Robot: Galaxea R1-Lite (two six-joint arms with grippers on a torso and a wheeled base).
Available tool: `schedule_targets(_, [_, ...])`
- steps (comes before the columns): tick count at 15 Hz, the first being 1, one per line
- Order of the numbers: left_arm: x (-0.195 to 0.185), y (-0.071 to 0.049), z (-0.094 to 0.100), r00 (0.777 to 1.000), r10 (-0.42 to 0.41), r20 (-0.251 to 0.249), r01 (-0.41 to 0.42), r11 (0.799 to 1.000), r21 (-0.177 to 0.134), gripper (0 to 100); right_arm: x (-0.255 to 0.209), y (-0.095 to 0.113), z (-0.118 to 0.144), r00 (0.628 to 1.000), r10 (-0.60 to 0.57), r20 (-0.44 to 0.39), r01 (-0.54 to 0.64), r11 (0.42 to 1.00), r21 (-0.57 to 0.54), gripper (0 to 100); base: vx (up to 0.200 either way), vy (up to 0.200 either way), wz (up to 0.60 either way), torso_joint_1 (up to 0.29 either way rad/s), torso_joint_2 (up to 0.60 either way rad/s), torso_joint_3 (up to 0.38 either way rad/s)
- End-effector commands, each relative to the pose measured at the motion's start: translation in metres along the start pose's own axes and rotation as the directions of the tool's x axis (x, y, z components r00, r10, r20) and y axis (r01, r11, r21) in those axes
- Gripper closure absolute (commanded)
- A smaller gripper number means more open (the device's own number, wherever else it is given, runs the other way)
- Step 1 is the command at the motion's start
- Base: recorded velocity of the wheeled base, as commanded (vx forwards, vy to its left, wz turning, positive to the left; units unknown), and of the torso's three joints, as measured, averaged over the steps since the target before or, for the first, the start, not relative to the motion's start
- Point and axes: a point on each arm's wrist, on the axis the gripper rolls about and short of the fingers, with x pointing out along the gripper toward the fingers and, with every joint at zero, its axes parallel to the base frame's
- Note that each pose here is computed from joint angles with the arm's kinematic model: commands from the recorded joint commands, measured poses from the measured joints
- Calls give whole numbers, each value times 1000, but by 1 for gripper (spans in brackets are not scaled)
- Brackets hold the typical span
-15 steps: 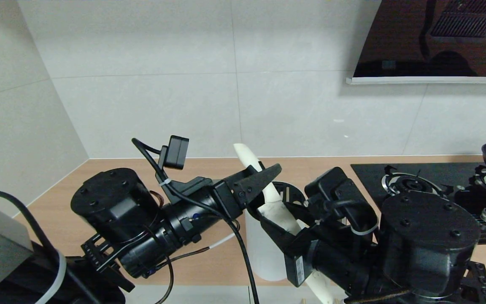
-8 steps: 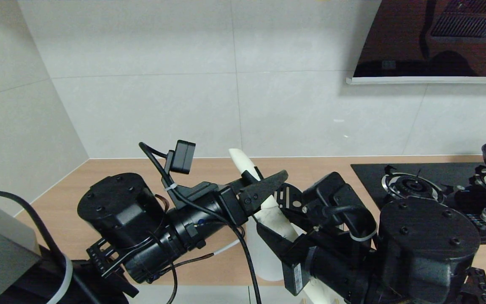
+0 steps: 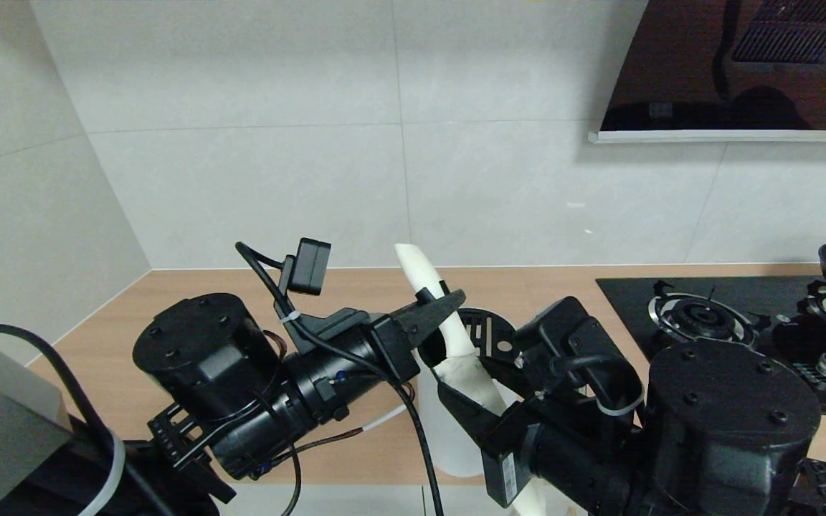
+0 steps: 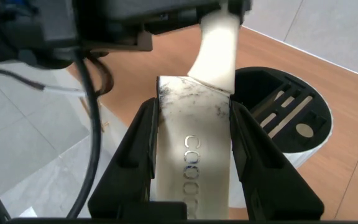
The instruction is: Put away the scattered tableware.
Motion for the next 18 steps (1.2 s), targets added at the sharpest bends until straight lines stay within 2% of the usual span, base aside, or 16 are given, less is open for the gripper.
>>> schedule_targets(1, [0, 0, 1, 1000, 1, 2, -1, 1000, 0, 100, 0, 0, 0, 1000, 2, 2, -2, 1000, 1, 100, 0, 0, 0, 0, 0, 0])
schedule_targets(10, [-1, -2, 2, 1000, -2, 7, 2, 1000, -3, 100, -1, -1, 2, 1000, -12, 10, 12, 1000, 2, 100, 0, 0, 0, 0, 0, 0])
schedule_targets(11, [-2, -3, 3, 1000, -7, 11, 7, 1000, -1, 100, -1, -1, 2, 1000, -12, 10, 12, 1000, 2, 0, 0, 0, 0, 0, 0, 0])
schedule_targets(14, [-4, -8, 10, 999, -20, 29, 19, 1000, 5, 100, -2, -2, 4, 1000, -13, 14, 13, 1000, 4, 0, 0, 0, 0, 0, 0, 0])
schedule_targets(16, [-5, -6, 15, 999, -9, 48, 9, 1000, 19, 100, -2, -5, 6, 999, -24, 23, 24, 1000, 7, 0, 0, 0, 0, 0, 0, 0])
schedule_targets(18, [-8, -6, 26, 998, 3, 70, -5, 1000, 27, 100, -7, -19, 19, 996, -65, 66, 64, 998, 17, 0, 0, 0, 0, 0, 0, 0])
